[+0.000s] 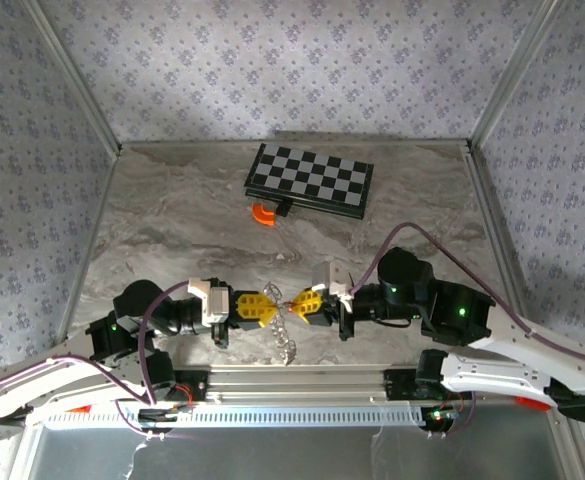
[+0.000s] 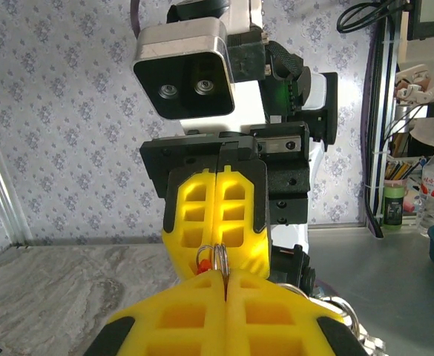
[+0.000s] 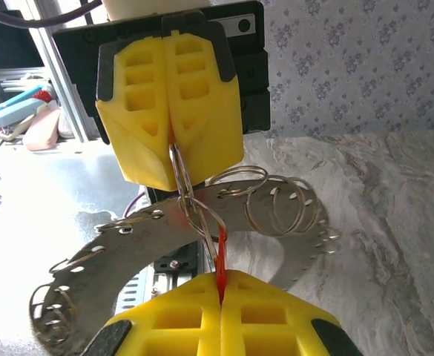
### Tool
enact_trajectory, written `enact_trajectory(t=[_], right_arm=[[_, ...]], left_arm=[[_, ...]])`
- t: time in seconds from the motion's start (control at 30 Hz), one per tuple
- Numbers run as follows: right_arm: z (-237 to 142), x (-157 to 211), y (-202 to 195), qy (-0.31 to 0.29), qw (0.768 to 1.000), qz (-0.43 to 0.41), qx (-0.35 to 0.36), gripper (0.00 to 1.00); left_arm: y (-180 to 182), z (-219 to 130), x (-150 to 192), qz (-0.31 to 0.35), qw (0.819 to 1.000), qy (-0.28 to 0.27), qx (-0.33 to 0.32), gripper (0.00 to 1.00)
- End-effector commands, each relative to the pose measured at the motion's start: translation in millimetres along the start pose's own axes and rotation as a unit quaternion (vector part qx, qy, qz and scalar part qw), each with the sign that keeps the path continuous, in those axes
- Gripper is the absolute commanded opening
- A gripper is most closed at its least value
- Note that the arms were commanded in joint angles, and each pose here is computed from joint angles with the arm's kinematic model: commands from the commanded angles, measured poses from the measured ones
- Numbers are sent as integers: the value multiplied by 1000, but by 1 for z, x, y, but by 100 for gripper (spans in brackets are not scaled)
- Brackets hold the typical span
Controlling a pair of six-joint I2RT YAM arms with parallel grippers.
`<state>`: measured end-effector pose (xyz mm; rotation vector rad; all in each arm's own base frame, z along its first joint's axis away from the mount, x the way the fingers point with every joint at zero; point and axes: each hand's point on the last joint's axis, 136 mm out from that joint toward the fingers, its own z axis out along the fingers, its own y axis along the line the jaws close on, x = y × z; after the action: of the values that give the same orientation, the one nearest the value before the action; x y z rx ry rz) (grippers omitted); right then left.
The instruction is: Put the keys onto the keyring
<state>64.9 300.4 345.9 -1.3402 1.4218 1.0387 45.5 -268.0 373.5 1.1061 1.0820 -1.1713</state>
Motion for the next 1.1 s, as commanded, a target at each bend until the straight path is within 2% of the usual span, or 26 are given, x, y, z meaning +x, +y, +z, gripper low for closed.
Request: enact_trajectory(t=[0.0,0.33,0.6,0.77,1.07], right_arm=[[5,15,-1,33,999,11,0,0],[4,21,3,53,999,0,0,1],[-17,-3,4,10,1000,-15,20,40],[-19,-16,6,-20,999,-24,18,42],[-12,-29,16,-45,998,-33,-18,38]], left_arm=[[-7,-6,-31,10,998,-56,15,0],[-3,-6,-29,11,998,-55,3,0],[-3,-5,-24,11,999,-46,5,0],[-5,-3,-21,9,999,-42,11,0],[-9,0,-20,7,999,-37,25,0]])
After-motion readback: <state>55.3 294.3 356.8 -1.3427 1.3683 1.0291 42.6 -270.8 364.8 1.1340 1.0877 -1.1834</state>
